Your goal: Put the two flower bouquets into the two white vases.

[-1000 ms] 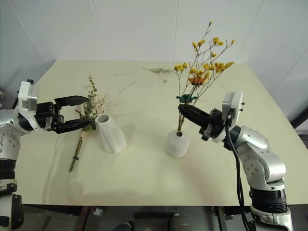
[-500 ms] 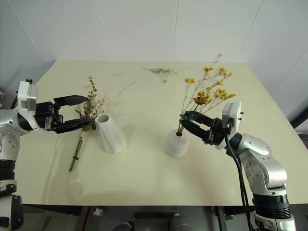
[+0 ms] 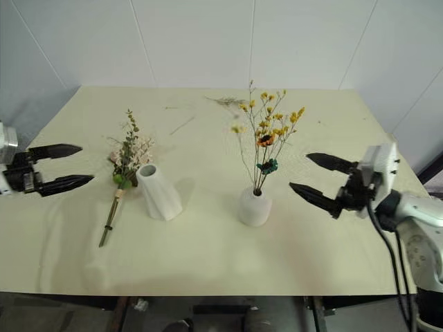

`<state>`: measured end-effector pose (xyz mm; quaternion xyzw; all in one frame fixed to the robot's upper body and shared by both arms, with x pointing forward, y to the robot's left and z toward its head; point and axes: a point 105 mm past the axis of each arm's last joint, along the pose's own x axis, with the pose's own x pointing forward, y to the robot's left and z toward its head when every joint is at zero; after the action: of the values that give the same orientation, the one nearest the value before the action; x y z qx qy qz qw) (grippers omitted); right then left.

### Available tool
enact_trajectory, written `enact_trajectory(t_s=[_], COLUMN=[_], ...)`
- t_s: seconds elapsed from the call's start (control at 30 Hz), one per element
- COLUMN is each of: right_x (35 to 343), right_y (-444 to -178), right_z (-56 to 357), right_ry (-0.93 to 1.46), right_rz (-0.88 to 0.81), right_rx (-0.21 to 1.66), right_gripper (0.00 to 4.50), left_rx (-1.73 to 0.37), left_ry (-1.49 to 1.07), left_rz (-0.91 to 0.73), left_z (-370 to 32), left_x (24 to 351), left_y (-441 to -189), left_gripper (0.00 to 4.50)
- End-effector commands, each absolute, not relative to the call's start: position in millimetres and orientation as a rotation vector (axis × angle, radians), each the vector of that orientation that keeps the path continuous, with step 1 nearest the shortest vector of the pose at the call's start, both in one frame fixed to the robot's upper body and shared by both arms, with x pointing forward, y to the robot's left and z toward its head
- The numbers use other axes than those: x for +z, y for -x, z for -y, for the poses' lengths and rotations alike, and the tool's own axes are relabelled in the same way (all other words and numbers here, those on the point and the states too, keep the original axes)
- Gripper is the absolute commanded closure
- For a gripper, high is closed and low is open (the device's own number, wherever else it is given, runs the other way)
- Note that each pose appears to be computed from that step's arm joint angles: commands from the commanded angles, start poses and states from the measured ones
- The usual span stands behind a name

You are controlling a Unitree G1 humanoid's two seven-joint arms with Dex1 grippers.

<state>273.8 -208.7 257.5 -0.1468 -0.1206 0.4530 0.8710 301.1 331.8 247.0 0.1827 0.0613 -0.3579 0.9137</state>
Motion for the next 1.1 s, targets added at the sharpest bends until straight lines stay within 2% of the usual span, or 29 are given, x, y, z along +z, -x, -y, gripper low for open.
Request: enact_trajectory(t_s=[0.03, 0.13, 0.37, 0.5, 0.63, 0.87, 1.1], right_x=[285.8, 297.3, 316.8, 311.4, 301.7, 292.4, 289.3], right_y=[-261.4, -256.0, -264.4, -264.1, -261.0, -259.4, -248.6], right_z=[207.8, 194.3, 193.9, 190.1, 190.0, 184.2, 177.4], right_ry=[0.405, 0.442, 0.512, 0.502, 0.475, 0.455, 0.466], right_rz=[0.313, 0.314, 0.352, 0.348, 0.343, 0.364, 0.371], right_rx=[0.991, 1.091, 1.112, 1.115, 1.113, 1.104, 1.140], right_gripper=[0.31, 0.31, 0.31, 0.31, 0.31, 0.31, 0.31], left_rx=[-0.568, -0.506, -0.505, -0.538, -0.518, -0.446, -0.422], left_ry=[-0.343, -0.282, -0.288, -0.291, -0.332, -0.387, -0.365], left_rz=[-0.402, -0.551, -0.663, -0.648, -0.668, -0.801, -0.804], left_z=[-358.6, -356.4, -321.2, -295.6, -286.6, -286.0, -281.3], left_x=[222.0, 199.8, 183.8, 203.5, 214.8, 191.5, 182.8], left_y=[-297.0, -300.1, -321.1, -329.6, -337.4, -345.0, -356.4], left_gripper=[0.00, 0.00, 0.00, 0.00, 0.00, 0.00, 0.00])
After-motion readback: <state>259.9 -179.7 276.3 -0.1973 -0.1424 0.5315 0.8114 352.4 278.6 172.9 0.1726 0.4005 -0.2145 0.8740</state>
